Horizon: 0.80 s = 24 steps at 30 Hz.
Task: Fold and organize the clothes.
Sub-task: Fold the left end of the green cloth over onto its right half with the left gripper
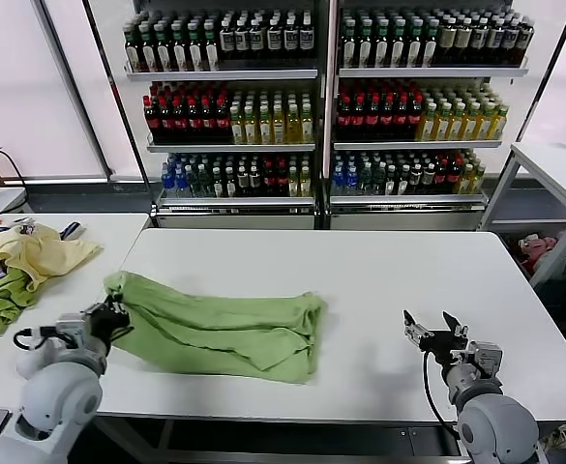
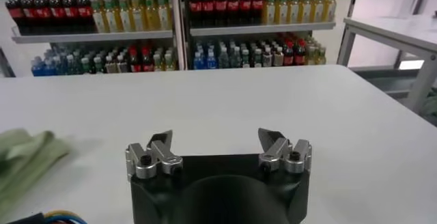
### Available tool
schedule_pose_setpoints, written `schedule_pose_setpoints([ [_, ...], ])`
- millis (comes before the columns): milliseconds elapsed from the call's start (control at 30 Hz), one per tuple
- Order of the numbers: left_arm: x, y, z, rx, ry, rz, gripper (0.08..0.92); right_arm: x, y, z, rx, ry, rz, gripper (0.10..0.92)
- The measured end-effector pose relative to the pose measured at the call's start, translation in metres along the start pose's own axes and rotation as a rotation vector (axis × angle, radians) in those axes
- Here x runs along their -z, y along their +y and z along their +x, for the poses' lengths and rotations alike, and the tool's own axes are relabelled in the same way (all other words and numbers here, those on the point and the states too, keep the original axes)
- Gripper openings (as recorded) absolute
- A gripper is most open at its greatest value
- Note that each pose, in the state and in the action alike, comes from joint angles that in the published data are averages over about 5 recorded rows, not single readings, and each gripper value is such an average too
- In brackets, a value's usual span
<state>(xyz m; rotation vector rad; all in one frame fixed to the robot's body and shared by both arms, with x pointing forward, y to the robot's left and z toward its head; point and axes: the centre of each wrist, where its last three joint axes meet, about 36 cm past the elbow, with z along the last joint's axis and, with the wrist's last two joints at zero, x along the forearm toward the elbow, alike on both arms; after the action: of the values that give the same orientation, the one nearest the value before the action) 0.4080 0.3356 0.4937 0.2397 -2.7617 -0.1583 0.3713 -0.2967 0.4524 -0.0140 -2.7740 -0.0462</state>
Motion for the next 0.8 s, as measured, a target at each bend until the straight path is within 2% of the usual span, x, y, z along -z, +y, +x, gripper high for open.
schedule_pose_setpoints([
  [133,0.016,-0.001,0.012,-0.047,-0.026,0.071,0.127,-0.001,0.001,0.001,-0.001,0.000,-0.001,0.823],
  [333,0.030,-0.026,0.035,-0.188,-0.043,0.198,0.127,-0.004,0.001,0.002,-0.003,0.002,0.000,0.823],
  [567,0.031,-0.065,0.044,-0.338,-0.012,0.302,0.127,-0.006,-0.001,0.003,-0.006,0.001,0.003,0.823],
  [800,0.022,-0.108,0.036,-0.404,0.021,0.285,0.127,-0.005,-0.002,0.002,-0.006,0.000,0.004,0.823],
])
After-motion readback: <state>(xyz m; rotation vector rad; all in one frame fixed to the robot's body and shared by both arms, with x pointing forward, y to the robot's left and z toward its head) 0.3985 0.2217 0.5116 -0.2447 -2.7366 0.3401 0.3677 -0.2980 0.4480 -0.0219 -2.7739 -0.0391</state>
